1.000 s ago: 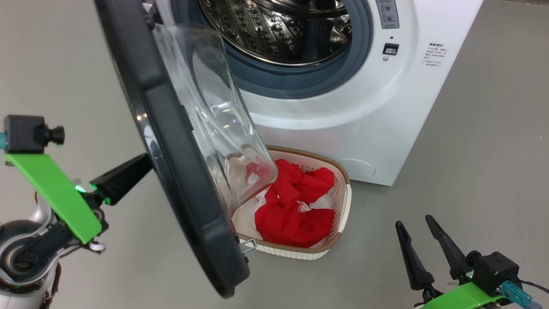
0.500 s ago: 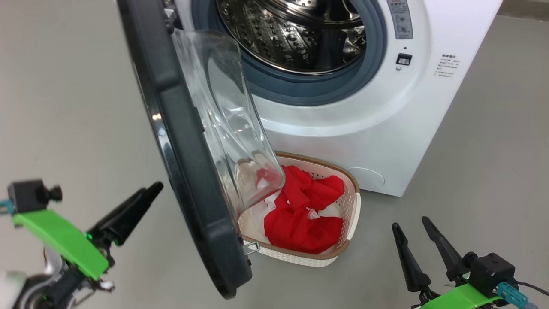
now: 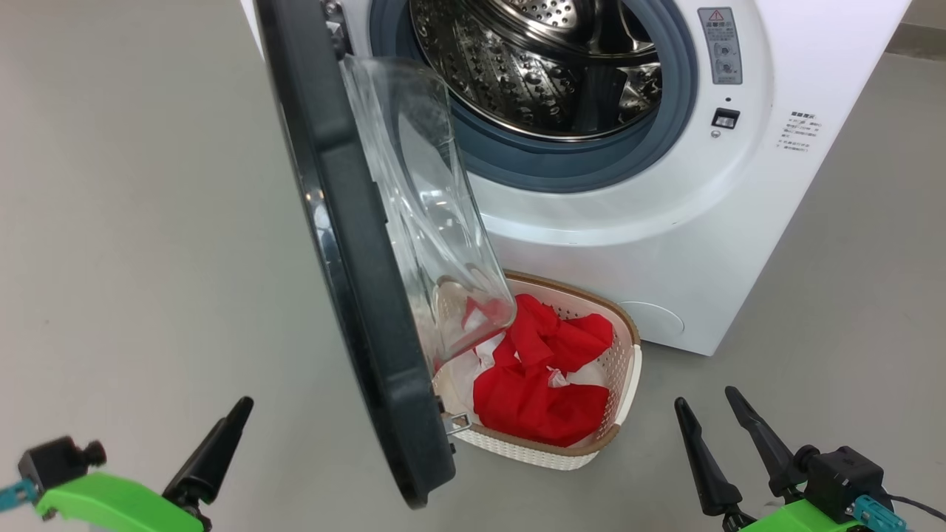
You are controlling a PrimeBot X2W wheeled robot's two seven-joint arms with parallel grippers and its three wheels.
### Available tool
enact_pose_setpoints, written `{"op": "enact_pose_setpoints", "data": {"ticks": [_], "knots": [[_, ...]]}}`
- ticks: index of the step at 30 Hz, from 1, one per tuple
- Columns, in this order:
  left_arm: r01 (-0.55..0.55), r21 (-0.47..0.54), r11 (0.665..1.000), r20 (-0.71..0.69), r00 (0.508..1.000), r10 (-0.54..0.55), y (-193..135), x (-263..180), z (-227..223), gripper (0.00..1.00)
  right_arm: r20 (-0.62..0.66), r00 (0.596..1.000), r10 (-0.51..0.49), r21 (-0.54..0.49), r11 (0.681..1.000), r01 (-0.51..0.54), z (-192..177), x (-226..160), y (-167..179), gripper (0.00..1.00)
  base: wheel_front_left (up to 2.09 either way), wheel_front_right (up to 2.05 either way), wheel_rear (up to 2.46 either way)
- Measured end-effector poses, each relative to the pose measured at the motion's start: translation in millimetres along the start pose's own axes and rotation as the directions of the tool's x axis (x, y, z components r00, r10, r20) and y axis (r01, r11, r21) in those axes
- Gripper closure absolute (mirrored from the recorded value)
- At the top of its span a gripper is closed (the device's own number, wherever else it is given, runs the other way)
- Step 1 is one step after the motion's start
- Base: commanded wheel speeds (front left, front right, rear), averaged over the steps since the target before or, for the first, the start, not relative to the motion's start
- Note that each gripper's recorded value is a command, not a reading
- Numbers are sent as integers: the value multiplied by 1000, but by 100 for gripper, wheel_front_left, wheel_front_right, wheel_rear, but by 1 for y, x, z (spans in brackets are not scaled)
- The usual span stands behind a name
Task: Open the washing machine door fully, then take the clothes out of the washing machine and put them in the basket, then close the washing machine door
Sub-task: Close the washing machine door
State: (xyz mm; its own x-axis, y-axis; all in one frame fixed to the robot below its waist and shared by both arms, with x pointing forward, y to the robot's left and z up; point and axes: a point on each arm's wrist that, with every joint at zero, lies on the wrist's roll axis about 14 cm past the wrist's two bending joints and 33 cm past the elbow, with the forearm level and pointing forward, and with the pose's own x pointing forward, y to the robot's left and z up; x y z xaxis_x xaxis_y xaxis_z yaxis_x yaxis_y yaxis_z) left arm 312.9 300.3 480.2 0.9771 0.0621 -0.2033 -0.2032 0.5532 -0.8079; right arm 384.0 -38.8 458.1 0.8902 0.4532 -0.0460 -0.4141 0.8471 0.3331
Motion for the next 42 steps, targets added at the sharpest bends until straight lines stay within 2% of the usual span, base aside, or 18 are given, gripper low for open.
{"op": "enact_pose_setpoints", "data": {"ticks": [11,14,20,24,29,31,34,35,37,42], "knots": [[-97,-44,994,96,990,101,29,-12,-25,0,-12,1000,21,1,1000,-21,-4,1,6,0,0,0,0],[-150,-12,989,124,981,150,45,-19,-34,0,-16,1000,24,2,1000,-24,-5,1,7,0,0,0,0],[-178,66,982,112,979,170,51,-20,-52,0,-24,999,24,6,1000,-24,-8,2,7,0,0,0,0],[-196,91,976,198,964,175,50,-17,-35,0,-26,999,24,7,1000,-23,-9,3,6,0,0,0,0],[-201,203,958,256,956,146,41,-16,-27,0,-26,999,22,7,1000,-22,-9,3,6,0,0,0,0],[-211,279,937,259,956,139,40,-20,-30,0,-26,999,22,7,1000,-21,-9,3,5,0,0,0,0],[-219,439,872,253,961,115,35,-23,-31,0,-27,999,22,7,1000,-22,-9,4,5,0,0,0,0],[-219,439,872,253,961,115,35,-23,-31,0,-27,999,22,7,1000,-22,-9,4,5,0,0,0,0],[-232,525,819,258,960,107,32,-25,-34,0,-24,999,22,7,1000,-22,-8,4,5,0,0,0,0],[-270,615,741,302,949,95,27,-33,-23,0,-19,1000,17,7,1000,-17,-6,4,4,0,0,0,0]]}}
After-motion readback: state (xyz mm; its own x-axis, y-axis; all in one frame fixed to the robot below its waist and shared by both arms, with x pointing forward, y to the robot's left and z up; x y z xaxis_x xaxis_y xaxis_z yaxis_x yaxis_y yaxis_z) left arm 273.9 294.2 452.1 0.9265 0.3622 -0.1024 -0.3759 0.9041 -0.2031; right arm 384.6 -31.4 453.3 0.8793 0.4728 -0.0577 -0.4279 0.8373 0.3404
